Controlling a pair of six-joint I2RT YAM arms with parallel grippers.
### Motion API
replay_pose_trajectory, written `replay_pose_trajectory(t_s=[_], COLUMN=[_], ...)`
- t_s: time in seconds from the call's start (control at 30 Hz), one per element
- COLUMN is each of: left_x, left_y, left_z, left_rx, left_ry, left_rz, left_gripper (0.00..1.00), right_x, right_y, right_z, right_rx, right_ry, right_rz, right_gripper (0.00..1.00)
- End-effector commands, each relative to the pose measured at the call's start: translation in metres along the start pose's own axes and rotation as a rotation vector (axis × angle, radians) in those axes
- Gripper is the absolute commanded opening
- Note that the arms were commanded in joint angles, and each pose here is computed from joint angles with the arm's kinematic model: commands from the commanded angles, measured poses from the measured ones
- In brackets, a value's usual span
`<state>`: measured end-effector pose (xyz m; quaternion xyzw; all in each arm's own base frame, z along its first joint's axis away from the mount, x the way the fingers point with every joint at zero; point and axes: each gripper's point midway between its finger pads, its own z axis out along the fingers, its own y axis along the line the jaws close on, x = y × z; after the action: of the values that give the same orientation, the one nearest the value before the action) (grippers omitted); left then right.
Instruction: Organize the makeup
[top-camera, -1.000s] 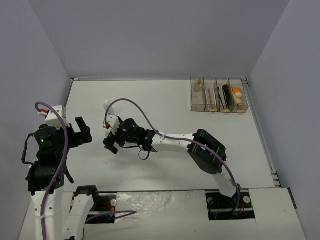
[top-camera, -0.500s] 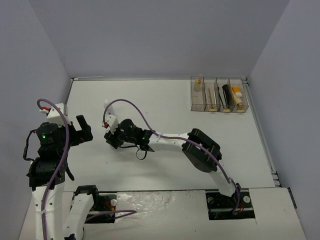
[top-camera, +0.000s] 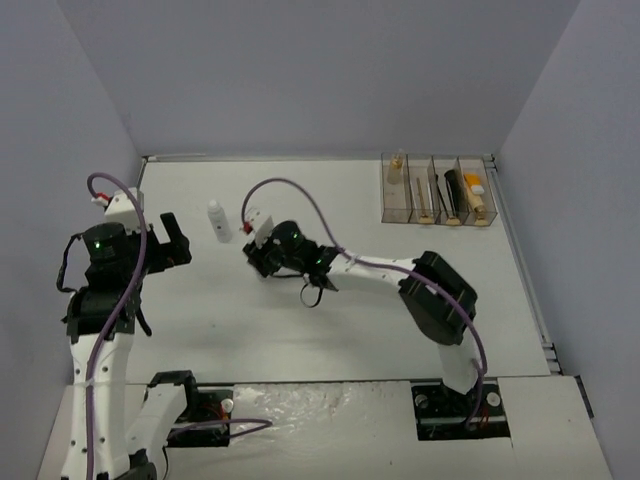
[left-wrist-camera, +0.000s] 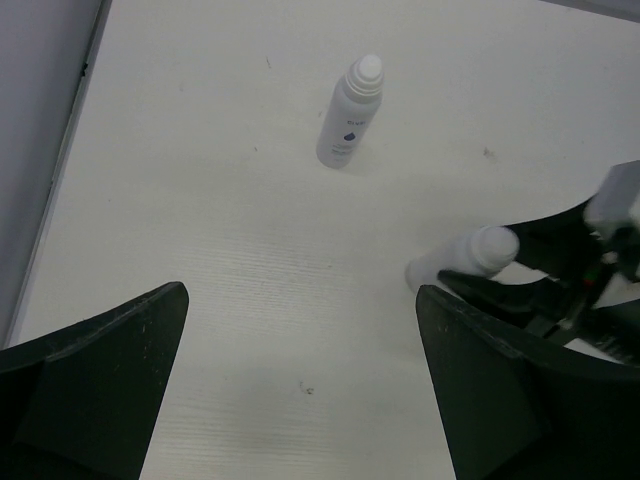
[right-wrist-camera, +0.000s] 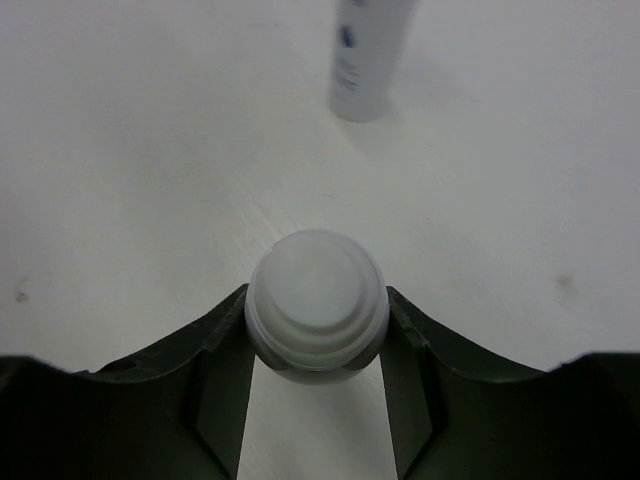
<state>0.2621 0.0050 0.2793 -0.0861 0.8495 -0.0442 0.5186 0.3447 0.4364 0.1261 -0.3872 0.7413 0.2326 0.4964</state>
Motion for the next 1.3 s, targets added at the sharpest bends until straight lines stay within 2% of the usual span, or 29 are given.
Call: replay_pose_trajectory(t_s=[0.0,0.17,0.27,0.47,0.77,1.27], left_x=[-0.047,-0.045,-0.036,-0.02,-0.013,-0.01], left_y=[-0.013,-0.011,-0.008,-0.004,0.0,0.002], left_z=[0.018,0.041,0.053,0.059,0.062,0.064], left_rx=[0.057,0.053,0.039,0.031,0.011,0.007], left_ry=[-0.157,-0.161,-0.145,-0.138,-0.108,-0.086], left_rz=[-0.003,0.026,0.042,0.042,0.048,0.046], left_gripper=[0.97,0.97,0.97,0.97,0.97,0.97], right_x=[-0.094,-0.073,-0.061,-0.051,-0.031,0.005], right_y=[-0.136,-0.251,-0.305,-0.373,-0.416,-0.44], right_z=[-0.083,-0.154,-0.185,-0.204,-0.172,-0.131], right_rx=[0.369,0.64,0.762,0.864,0.887,0.881], right_ry=[-0.245,-0.251,-0.254,-0.252,-0.201,-0.163], right_rz=[0.07,0.18,0.234,0.278,0.28,0.304], right_gripper=[0.0,0.0,0.0,0.0,0.0,0.0])
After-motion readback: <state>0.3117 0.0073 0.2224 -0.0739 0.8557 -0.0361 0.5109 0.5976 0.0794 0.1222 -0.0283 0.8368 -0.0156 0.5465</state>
